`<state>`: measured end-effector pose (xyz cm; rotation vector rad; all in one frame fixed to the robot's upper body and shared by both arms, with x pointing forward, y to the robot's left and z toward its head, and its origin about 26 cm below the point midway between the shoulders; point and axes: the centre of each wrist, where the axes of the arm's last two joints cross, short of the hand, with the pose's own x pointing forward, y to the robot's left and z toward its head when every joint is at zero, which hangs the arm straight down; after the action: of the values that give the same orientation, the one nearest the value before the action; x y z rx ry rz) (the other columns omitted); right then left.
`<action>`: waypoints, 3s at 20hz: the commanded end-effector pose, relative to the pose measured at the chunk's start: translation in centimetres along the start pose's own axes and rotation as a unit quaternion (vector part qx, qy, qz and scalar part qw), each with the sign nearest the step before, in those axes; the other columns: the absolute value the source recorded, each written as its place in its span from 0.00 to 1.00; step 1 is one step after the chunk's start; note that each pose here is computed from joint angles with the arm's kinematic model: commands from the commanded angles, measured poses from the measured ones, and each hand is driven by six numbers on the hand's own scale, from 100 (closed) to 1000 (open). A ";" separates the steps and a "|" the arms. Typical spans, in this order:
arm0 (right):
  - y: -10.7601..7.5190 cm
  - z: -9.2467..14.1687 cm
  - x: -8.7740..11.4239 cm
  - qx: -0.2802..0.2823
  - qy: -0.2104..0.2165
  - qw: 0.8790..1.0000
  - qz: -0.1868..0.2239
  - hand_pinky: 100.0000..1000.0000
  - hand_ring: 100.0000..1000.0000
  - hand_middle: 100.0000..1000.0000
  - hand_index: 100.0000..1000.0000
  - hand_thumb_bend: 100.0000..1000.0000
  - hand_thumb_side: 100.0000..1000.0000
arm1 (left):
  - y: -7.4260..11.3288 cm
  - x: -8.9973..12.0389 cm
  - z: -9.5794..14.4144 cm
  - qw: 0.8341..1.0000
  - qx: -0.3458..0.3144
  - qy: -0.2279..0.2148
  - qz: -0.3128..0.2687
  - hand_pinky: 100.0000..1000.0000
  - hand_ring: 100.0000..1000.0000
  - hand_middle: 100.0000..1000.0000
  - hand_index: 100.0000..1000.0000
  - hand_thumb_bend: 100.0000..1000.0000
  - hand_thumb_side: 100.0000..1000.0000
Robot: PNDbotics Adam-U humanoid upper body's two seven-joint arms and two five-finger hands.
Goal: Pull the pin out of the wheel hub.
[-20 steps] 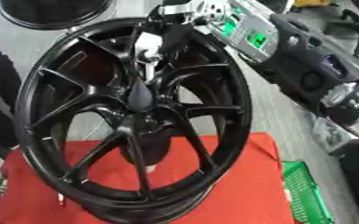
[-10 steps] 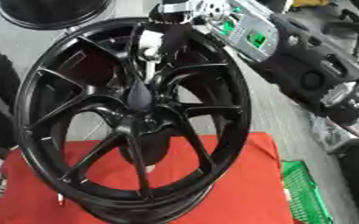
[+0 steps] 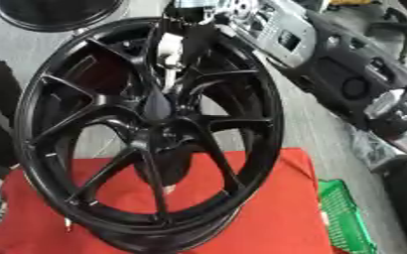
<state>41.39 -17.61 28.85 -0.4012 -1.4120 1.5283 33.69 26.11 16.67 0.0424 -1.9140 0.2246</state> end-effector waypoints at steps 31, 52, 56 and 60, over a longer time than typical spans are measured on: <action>-7.8 20.0 -8.3 -0.304 0.080 0.946 -0.073 0.66 0.46 0.24 0.47 0.00 0.00 | 0.6 1.0 -0.4 1.000 0.011 -0.022 -0.006 0.60 0.79 0.72 0.66 0.22 0.70; 9.8 33.5 -27.0 -0.418 0.382 0.805 -0.180 0.90 0.97 0.90 0.93 0.00 0.90 | 1.8 1.4 -0.4 0.999 0.040 -0.033 -0.012 0.59 0.79 0.72 0.66 0.21 0.70; 9.5 33.5 -27.5 -0.466 0.374 0.785 -0.160 0.88 0.94 0.91 0.94 0.00 1.00 | 1.7 1.4 -0.4 0.999 0.036 -0.033 -0.011 0.59 0.79 0.72 0.66 0.21 0.70; 7.7 31.8 -26.3 -0.539 0.336 0.751 -0.179 0.85 0.89 0.86 0.91 0.00 0.80 | 1.5 1.4 -0.4 0.999 0.032 -0.033 -0.008 0.59 0.79 0.72 0.66 0.21 0.70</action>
<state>25.60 -55.90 19.17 -1.1196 -1.4452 0.0597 33.44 27.47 16.85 0.1029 -1.9367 0.2956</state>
